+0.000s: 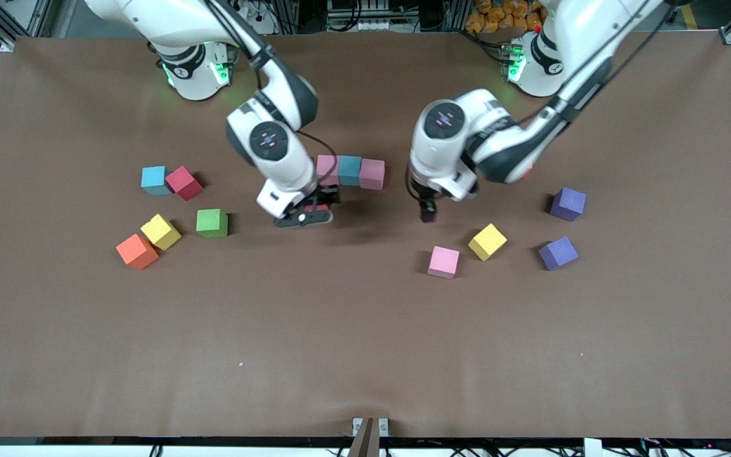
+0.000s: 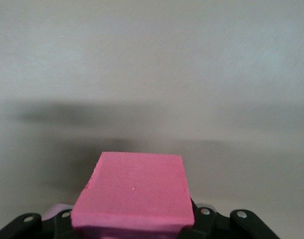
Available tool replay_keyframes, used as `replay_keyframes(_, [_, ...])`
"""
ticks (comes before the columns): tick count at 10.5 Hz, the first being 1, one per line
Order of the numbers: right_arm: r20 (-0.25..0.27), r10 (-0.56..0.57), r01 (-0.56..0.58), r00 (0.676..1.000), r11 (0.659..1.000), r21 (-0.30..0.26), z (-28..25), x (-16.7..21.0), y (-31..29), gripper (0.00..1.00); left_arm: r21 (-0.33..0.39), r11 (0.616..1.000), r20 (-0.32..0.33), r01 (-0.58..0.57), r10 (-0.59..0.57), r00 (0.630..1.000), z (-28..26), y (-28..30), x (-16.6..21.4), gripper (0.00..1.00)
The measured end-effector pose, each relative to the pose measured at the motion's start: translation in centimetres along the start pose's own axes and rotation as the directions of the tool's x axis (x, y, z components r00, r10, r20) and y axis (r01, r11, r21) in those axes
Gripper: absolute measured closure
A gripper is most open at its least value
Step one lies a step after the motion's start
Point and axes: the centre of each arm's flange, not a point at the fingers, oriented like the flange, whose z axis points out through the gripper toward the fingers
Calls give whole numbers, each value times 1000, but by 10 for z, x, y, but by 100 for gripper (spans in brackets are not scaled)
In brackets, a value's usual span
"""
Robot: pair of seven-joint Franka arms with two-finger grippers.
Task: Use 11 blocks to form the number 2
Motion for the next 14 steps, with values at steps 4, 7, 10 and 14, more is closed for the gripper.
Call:
replay_keyframes(4, [21, 179, -179, 984, 984, 5, 32, -38, -68, 40, 14, 979, -13, 204, -204, 979, 2, 75, 92, 0])
replay_keyframes(7, [-23, 119, -119, 993, 992, -38, 60, -25, -73, 40, 39, 960, -17, 278, -278, 960, 13, 88, 113, 0])
replay_keyframes(10, [-22, 91, -92, 996, 994, -56, 75, -31, -80, 40, 73, 950, -27, 305, -304, 952, 32, 89, 118, 0])
replay_keyframes(14, [3, 60, -59, 998, 994, -93, 107, -43, -86, 40, 70, 938, -51, 340, -337, 940, 53, 92, 126, 0])
